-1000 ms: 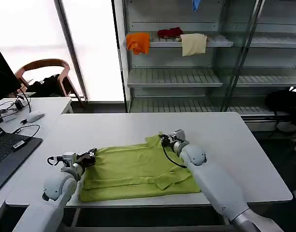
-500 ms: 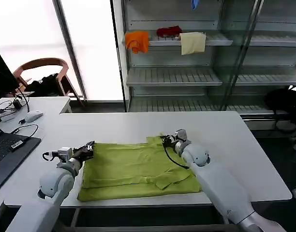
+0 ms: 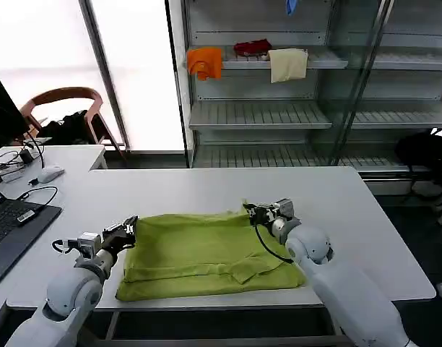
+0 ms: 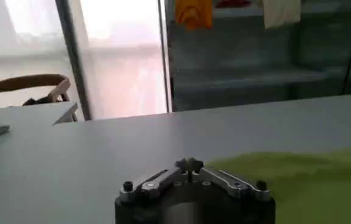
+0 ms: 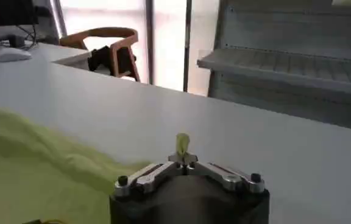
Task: Fold and organize the clothes.
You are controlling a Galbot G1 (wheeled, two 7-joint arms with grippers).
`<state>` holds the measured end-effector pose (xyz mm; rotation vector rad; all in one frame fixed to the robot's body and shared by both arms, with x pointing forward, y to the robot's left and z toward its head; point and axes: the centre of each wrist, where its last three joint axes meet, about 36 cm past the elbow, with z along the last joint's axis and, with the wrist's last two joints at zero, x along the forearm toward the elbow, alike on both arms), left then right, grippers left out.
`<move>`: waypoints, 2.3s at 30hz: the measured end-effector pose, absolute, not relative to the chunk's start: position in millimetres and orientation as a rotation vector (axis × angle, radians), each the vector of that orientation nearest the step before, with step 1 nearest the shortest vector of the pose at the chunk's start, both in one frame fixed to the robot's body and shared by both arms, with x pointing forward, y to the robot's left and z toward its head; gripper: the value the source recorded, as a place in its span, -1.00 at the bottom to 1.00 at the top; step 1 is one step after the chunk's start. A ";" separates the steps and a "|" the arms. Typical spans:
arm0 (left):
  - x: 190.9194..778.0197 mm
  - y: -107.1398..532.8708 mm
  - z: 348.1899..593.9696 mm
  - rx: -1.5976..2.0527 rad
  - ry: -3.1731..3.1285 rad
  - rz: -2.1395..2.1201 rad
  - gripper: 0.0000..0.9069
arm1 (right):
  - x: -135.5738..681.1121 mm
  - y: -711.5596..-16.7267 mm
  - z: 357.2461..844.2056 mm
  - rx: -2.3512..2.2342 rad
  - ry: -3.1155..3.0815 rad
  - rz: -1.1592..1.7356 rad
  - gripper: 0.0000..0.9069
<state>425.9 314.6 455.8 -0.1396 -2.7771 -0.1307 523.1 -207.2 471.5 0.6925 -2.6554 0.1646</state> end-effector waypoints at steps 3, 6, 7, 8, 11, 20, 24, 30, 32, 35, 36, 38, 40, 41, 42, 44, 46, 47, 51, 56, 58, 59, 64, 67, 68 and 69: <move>412.8 307.8 454.8 -0.141 -2.768 -0.155 -1.00 | 508.5 -215.8 473.4 0.689 -2.661 0.169 -1.00; 401.3 301.6 451.9 -0.131 -2.752 -0.183 -1.00 | 494.3 -221.7 476.2 0.691 -2.664 0.176 -1.00; 397.9 300.0 451.4 -0.126 -2.748 -0.192 -1.00 | 489.1 -223.3 477.4 0.693 -2.665 0.179 -1.00; 395.0 299.0 451.2 -0.118 -2.746 -0.202 -1.00 | 484.5 -224.5 478.6 0.698 -2.665 0.182 -1.00; 386.3 295.6 451.4 -0.093 -2.739 -0.233 -1.00 | 470.4 -226.4 481.0 0.711 -2.661 0.195 -1.00; 367.6 287.7 452.7 -0.035 -2.727 -0.324 -1.00 | 437.1 -229.0 486.3 0.746 -2.646 0.219 -1.00; 362.6 286.5 454.1 -0.021 -2.731 -0.361 -1.00 | 427.2 -230.6 484.3 0.752 -2.636 0.221 -1.00; 355.5 286.0 453.5 -0.020 -2.725 -0.403 -1.00 | 412.7 -232.9 479.8 0.763 -2.613 0.224 -1.00; 353.9 285.8 452.7 -0.021 -2.720 -0.413 -1.00 | 409.4 -234.4 478.7 0.764 -2.607 0.225 -1.00; 349.6 284.2 452.0 -0.033 -2.715 -0.422 -1.00 | 405.5 -237.7 475.8 0.760 -2.597 0.227 -1.00; 348.2 283.7 451.4 -0.037 -2.713 -0.425 -1.00 | 404.1 -238.0 475.3 0.761 -2.594 0.227 -1.00; 346.2 282.8 449.4 -0.041 -2.707 -0.430 -1.00 | 401.5 -238.6 475.3 0.762 -2.592 0.227 -1.00; 345.4 282.1 448.0 -0.044 -2.706 -0.437 -1.00 | 398.7 -238.6 475.0 0.766 -2.588 0.225 -1.00; 345.3 282.2 447.4 -0.043 -2.705 -0.439 -1.00 | 397.5 -238.6 475.0 0.767 -2.587 0.224 -1.00; 345.3 282.5 446.5 -0.041 -2.703 -0.443 -0.98 | 396.5 -238.9 474.9 0.767 -2.586 0.223 -1.00; 344.6 283.2 444.0 -0.039 -2.698 -0.447 -0.98 | 394.4 -239.5 473.0 0.763 -2.582 0.222 -1.00; 343.2 282.9 440.9 -0.039 -2.690 -0.449 -0.98 | 392.9 -240.0 471.1 0.759 -2.579 0.222 -1.00; 342.3 282.2 439.0 -0.041 -2.685 -0.448 -0.98 | 392.1 -240.6 470.2 0.754 -2.580 0.221 -1.00; 339.3 280.3 431.9 -0.043 -2.673 -0.451 -0.98 | 388.6 -241.0 465.8 0.739 -2.580 0.215 -1.00; 336.1 277.8 424.6 -0.037 -2.665 -0.460 -0.98 | 383.1 -238.3 456.9 0.697 -2.587 0.197 -1.00; 336.2 278.2 423.6 -0.032 -2.667 -0.469 -0.98 | 381.2 -235.7 453.4 0.666 -2.597 0.184 -0.62; 336.2 278.5 423.4 -0.031 -2.668 -0.474 -0.98 | 380.0 -233.8 451.2 0.642 -2.604 0.176 0.09; 335.8 279.5 423.6 -0.036 -2.675 -0.498 -0.96 | 374.2 -222.6 440.4 0.489 -2.638 0.147 1.00; 335.4 279.7 424.3 -0.035 -2.677 -0.513 0.71 | 373.1 -216.2 437.4 0.380 -2.668 0.136 1.00; 335.1 279.8 424.8 -0.033 -2.678 -0.517 1.00 | 373.0 -214.4 437.3 0.340 -2.677 0.135 1.00; 334.8 279.9 425.6 -0.030 -2.679 -0.523 1.00 | 372.6 -212.9 437.5 0.305 -2.685 0.136 1.00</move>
